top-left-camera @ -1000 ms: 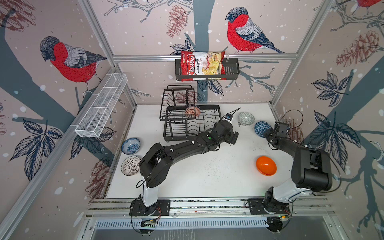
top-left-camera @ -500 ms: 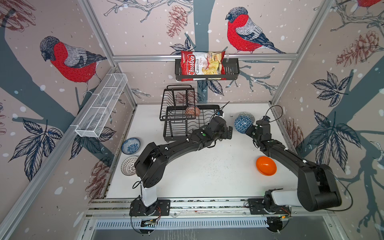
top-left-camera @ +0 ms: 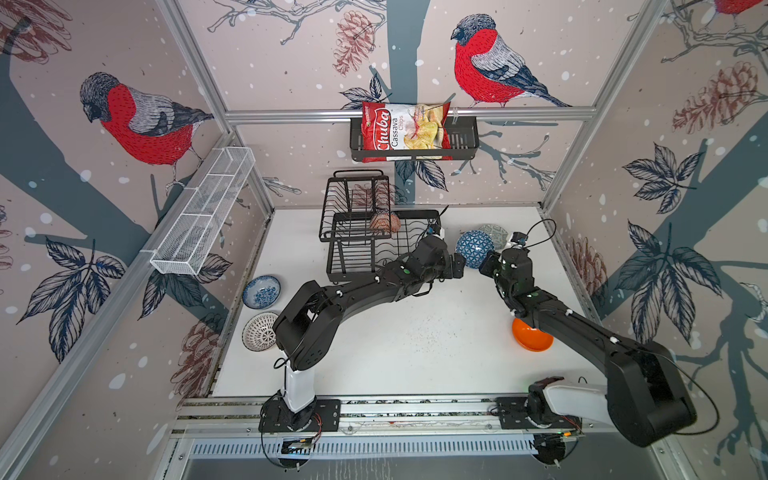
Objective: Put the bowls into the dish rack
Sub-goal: 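Lift and tilt the blue-triangle bowl upright with the right gripper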
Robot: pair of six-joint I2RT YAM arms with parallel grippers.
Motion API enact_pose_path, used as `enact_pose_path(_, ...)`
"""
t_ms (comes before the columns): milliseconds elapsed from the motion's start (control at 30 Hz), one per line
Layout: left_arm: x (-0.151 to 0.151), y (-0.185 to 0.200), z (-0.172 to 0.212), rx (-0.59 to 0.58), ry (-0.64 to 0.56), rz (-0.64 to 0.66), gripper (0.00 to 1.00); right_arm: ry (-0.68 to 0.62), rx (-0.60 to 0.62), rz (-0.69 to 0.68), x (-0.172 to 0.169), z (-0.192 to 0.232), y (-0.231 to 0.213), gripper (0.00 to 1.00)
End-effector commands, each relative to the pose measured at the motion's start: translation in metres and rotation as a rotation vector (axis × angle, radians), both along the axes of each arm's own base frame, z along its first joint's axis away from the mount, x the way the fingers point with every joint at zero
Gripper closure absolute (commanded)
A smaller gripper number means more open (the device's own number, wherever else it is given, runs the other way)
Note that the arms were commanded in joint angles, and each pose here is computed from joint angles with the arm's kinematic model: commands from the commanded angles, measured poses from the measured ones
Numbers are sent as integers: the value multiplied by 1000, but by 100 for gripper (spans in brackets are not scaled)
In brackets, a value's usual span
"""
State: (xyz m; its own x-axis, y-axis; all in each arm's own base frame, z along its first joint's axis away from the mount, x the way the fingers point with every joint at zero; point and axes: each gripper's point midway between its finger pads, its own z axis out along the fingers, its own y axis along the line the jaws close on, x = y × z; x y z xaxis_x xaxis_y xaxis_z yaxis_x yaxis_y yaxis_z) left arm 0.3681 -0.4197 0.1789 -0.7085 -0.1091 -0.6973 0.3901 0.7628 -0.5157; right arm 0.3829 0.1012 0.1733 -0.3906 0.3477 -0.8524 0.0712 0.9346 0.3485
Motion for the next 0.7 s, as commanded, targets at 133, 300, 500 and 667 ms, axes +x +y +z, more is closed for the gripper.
enact_pose_path(133, 17, -9, 14, -72, -55, 45, 19, -83, -3, -29, 6, 18, 0, 99)
enact_pose_path(300, 21, -16, 11, -88, -49, 45, 29, -96, -10, -33, 4, 20, 1, 99)
enact_pose_path(500, 25, -21, 12, -127, -55, 53, 57, -98, -18, -40, 3, 20, 1, 99)
enact_pose_path(667, 28, -27, 11, -148, -46, 51, 57, -99, -13, -30, 2, 20, 3, 99)
